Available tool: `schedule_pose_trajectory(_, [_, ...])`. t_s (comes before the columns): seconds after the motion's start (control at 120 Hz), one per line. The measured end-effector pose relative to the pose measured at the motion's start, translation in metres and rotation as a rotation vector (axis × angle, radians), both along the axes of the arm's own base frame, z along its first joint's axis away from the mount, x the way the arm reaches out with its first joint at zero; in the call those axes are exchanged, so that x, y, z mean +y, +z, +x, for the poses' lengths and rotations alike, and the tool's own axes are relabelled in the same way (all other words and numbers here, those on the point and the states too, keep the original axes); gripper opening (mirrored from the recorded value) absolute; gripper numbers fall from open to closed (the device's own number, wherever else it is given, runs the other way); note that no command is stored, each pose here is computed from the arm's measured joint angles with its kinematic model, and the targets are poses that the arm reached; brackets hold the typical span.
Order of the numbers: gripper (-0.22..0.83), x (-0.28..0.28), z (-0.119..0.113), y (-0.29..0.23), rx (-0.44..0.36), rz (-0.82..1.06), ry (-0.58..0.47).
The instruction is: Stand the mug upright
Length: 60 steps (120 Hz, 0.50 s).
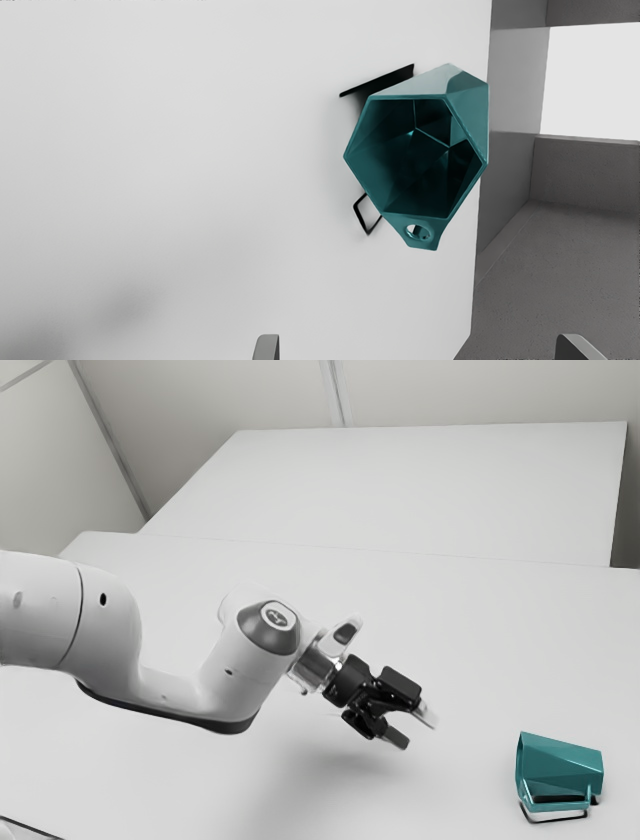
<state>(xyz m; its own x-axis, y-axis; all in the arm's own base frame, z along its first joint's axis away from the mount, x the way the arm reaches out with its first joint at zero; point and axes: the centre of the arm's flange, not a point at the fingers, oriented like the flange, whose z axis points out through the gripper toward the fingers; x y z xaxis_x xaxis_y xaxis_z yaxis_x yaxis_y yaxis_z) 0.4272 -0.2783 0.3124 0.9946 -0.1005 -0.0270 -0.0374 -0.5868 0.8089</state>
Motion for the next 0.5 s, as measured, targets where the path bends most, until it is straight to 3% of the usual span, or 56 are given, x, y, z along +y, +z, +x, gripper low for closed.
schedule_pose_trajectory(0.208, [0.62, -0.046, -0.013, -0.008, -0.021, -0.033, -0.044])
schedule_pose_trajectory(0.5, [0.62, -0.084, 0.003, -0.021, -0.05, -0.064, -0.057])
